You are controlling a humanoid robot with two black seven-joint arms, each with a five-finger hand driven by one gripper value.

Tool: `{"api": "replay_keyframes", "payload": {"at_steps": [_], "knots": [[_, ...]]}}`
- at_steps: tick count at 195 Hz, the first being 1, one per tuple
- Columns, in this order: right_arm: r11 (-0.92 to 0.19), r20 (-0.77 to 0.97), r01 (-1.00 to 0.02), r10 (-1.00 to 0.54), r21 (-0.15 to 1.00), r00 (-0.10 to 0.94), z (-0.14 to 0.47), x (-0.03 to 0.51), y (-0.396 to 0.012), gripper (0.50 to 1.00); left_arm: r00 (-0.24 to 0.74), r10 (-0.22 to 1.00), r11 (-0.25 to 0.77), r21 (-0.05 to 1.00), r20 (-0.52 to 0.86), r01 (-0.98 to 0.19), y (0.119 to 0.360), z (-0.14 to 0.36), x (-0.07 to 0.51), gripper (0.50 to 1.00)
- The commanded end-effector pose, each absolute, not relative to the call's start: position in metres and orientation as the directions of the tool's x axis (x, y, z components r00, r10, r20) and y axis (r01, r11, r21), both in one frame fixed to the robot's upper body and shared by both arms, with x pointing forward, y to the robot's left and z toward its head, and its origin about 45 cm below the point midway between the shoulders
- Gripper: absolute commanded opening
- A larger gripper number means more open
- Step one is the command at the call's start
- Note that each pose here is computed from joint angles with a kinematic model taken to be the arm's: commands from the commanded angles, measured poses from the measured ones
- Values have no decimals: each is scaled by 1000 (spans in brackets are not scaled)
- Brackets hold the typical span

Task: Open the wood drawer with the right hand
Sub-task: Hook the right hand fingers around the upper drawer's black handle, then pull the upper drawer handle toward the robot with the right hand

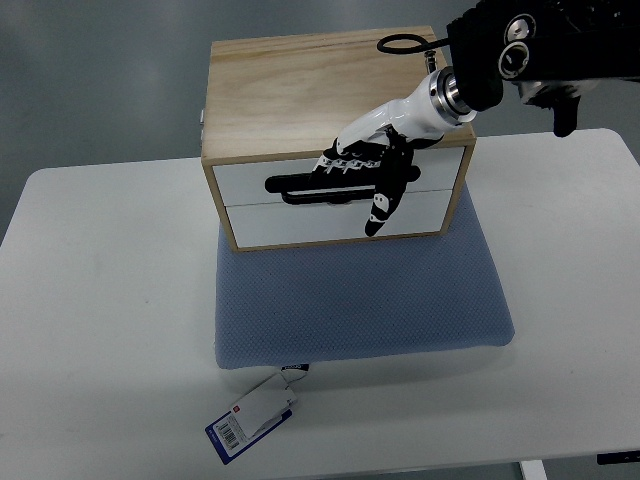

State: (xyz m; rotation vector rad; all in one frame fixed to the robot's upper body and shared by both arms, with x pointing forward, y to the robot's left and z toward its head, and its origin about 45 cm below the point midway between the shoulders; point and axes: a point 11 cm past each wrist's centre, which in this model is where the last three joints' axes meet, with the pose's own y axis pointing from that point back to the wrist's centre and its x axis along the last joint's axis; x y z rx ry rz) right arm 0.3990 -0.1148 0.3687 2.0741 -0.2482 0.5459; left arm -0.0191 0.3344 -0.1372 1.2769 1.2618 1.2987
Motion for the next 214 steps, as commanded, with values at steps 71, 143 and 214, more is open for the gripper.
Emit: {"api": "replay_keyframes", "payload": {"at_steps": [71, 143, 214], "knots": [[-506, 488, -421, 1, 753, 873, 356, 403, -118, 928, -69, 994, -82, 995, 86, 58, 334, -137, -20, 1000], [-497, 473, -409, 3, 765, 881, 350, 402, -121, 928, -69, 994, -82, 995, 86, 56, 334, -137, -19, 1000], [-488, 444, -383, 10, 784, 896, 341, 398, -125, 928, -69, 994, -82, 995, 86, 56, 334, -137, -19, 1000]]}}
